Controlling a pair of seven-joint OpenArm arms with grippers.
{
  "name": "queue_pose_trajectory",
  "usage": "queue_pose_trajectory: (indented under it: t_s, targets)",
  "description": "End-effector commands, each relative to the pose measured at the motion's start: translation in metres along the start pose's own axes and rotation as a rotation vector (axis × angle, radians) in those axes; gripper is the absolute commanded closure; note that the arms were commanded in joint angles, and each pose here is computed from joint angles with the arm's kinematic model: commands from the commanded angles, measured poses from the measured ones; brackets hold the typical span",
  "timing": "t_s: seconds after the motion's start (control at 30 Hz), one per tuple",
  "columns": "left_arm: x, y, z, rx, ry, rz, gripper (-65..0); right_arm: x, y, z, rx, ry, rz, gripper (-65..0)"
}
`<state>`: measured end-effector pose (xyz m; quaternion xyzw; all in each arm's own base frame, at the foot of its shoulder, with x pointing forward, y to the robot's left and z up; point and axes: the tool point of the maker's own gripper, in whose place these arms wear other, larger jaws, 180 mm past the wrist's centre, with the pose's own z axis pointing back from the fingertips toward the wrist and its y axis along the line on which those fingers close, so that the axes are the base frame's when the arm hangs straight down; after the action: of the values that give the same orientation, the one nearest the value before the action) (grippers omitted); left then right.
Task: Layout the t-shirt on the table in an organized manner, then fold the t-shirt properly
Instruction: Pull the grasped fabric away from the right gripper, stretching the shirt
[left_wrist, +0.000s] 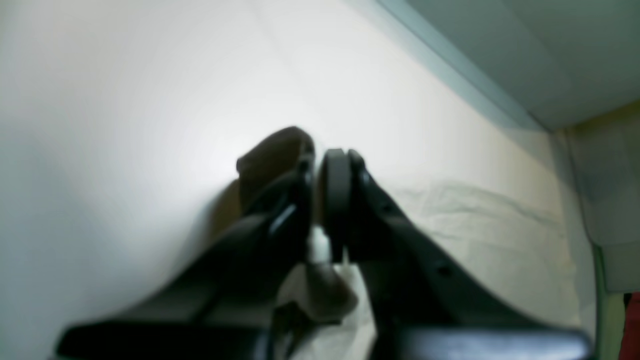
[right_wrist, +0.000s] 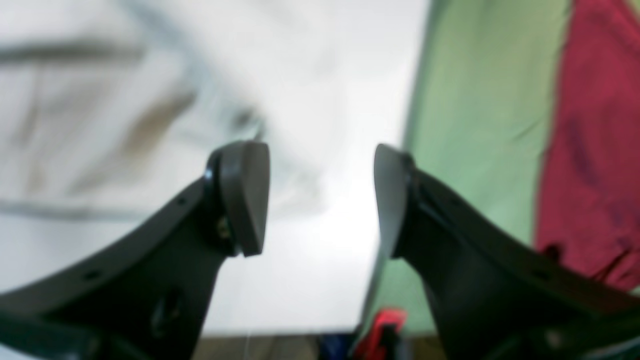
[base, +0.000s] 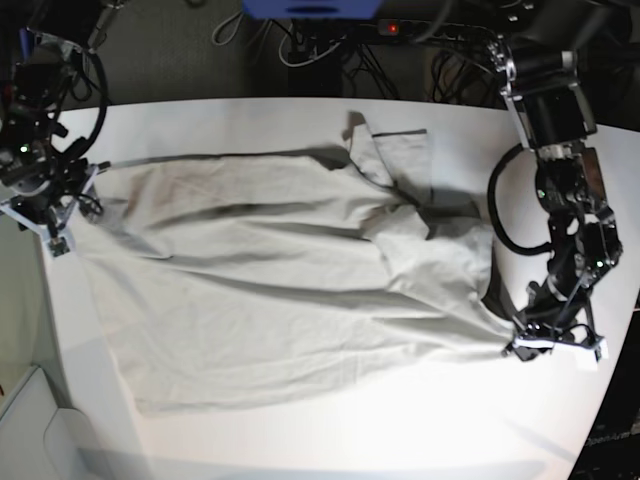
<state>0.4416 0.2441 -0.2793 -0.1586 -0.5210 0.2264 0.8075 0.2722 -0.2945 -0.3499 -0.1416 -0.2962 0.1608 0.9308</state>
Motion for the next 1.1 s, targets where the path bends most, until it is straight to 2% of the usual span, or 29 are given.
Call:
queue_pose_trajectory:
  t_s: [0.0,0.13,0.23,0.37,0.6,0.67,0.87,1.07]
  targets:
    - [0.022,-0.011,0.001,-0.030,-0.055,-0.011,-0.3,0.010,0.003,0.003,0.003,-0.046,0.000,-34.0]
    - [0.016,0.002,0.004,-0.007,-0.041,-0.024,-0.3,-0.001,0.040,-0.002,0.084,-0.023,0.001,-34.0]
    - [0.013,0.009,0.007,0.005,-0.032,-0.030,-0.3,-0.005,0.053,-0.008,0.120,-0.007,0.009,-33.9]
    - [0.017,0.017,0.010,0.019,-0.039,-0.023,-0.3,-0.018,0.060,-0.028,0.169,0.032,-0.030,-33.9]
    - [0.035,0.051,0.026,0.084,-0.102,0.042,-0.3,-0.058,0.043,-0.040,0.171,0.124,-0.012,-33.4]
    - [0.039,0.058,0.029,0.099,-0.105,0.048,-0.3,-0.067,0.037,-0.037,0.161,0.143,0.005,-30.5]
    - [0.031,0.069,0.034,0.122,-0.063,0.050,-0.3,-0.087,0.025,-0.031,0.143,0.191,0.042,-19.5]
    - [0.010,0.077,0.037,0.138,0.003,0.059,-0.3,-0.087,-0.001,-0.027,0.087,0.186,0.008,-18.5]
